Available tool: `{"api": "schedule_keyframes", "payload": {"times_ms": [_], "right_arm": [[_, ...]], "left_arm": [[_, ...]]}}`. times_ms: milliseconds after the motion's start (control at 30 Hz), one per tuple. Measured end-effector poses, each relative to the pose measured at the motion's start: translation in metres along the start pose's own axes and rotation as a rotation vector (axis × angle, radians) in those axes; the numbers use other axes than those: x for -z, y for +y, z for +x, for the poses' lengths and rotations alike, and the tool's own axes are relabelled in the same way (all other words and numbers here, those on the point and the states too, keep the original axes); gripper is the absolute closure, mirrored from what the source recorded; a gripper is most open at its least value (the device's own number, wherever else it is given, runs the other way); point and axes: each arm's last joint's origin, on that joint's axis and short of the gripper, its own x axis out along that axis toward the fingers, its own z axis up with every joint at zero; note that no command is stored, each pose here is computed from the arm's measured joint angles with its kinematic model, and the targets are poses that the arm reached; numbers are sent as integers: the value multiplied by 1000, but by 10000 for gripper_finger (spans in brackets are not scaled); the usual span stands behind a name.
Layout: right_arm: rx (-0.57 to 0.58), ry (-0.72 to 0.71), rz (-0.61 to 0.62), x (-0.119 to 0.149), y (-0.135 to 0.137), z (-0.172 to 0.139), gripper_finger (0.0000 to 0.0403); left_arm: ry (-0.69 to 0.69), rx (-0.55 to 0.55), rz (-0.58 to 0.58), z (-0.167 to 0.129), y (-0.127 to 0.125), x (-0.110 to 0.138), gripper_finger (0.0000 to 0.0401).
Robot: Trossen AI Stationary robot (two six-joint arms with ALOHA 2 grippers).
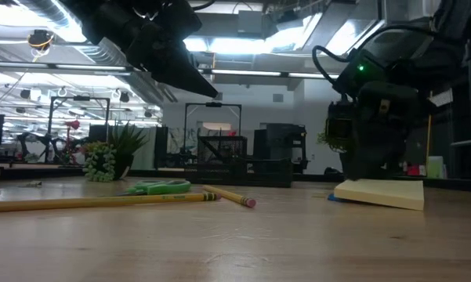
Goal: Pick and place office supplies into organizer
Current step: Put the sticky notes into the desk organizer
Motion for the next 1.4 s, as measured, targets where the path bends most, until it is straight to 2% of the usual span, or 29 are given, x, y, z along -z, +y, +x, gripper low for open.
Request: {"api": "schedule_keyframes", "payload": {"times_ms": [433,1067,1200,1400], "right_arm": [[-66,57,-50,4,1,0,238],[-60,67,-58,5,0,0,240],[-55,71,-55,6,0,0,263],[-53,73,-56,6,0,0,320]], "left_arm": [[0,0,0,0,0,0,396],[0,0,0,0,0,0,397],[0,0,0,0,0,0,396],[1,-4,0,0,0,0,399]]}}
